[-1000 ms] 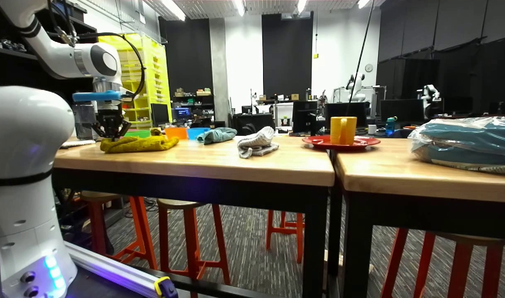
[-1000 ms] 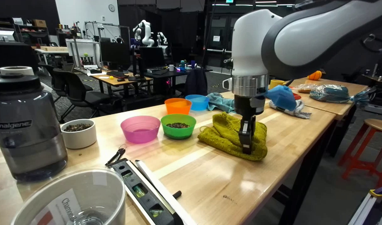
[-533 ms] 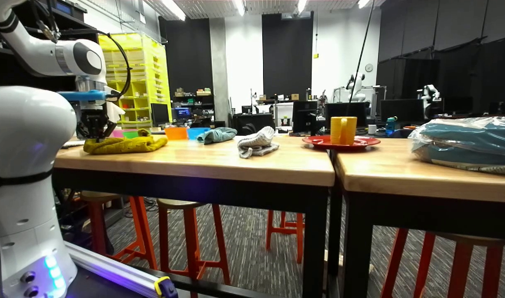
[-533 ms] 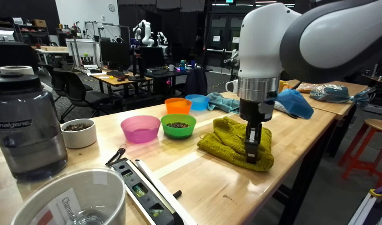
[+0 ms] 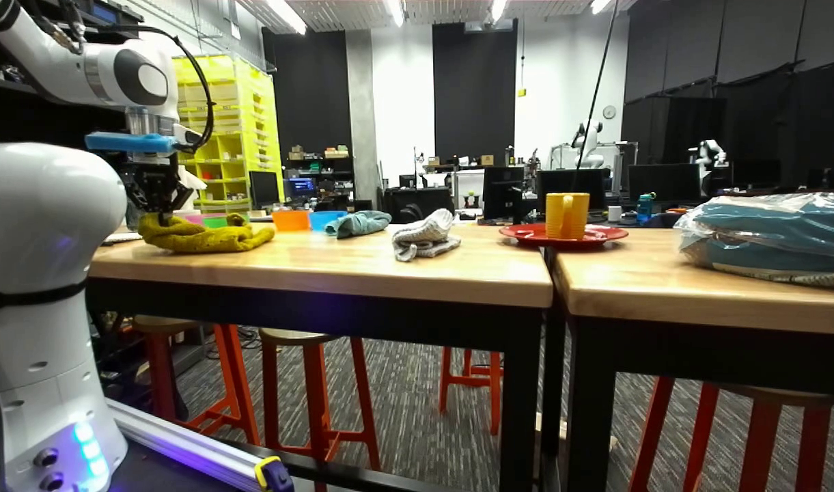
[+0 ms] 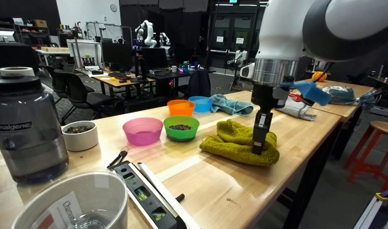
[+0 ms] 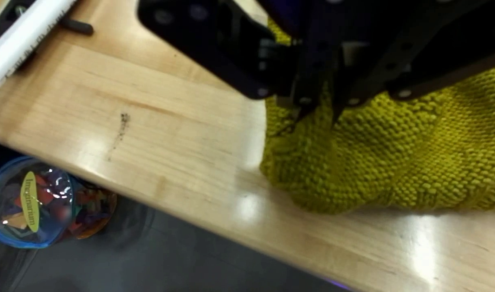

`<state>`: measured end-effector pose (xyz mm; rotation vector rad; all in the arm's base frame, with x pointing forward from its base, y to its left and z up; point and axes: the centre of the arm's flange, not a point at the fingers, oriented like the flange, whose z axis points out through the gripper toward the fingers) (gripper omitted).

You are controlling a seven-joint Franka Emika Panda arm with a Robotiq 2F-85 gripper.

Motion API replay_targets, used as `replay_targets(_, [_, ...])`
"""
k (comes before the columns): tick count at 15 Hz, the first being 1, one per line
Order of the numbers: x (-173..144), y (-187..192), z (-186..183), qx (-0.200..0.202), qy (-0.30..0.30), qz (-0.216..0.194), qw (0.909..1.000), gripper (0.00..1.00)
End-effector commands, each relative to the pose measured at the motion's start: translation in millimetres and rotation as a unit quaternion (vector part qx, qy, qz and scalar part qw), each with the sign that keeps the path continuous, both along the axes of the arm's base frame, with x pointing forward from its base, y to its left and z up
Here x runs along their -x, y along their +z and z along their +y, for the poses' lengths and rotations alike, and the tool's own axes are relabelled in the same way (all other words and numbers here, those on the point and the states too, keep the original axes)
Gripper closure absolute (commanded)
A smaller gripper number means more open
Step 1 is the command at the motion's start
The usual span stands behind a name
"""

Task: Fold the green thing

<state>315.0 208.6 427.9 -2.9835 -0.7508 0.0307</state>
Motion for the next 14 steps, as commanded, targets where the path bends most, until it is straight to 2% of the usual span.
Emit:
replay_targets(1, [10, 27, -39, -0.046, -0.019, -0.020, 0.9986, 0.98])
replay_targets(6, [0, 51, -94, -0.084, -0.061, -0.049, 0.9934, 0.98])
replay_targets(9, [-18, 60, -133, -0.102, -0.086, -0.061, 0.9892, 0.98])
replay_targets(14, [-48, 57, -190, -0.122, -0.117, -0.058, 0.9838, 0.98])
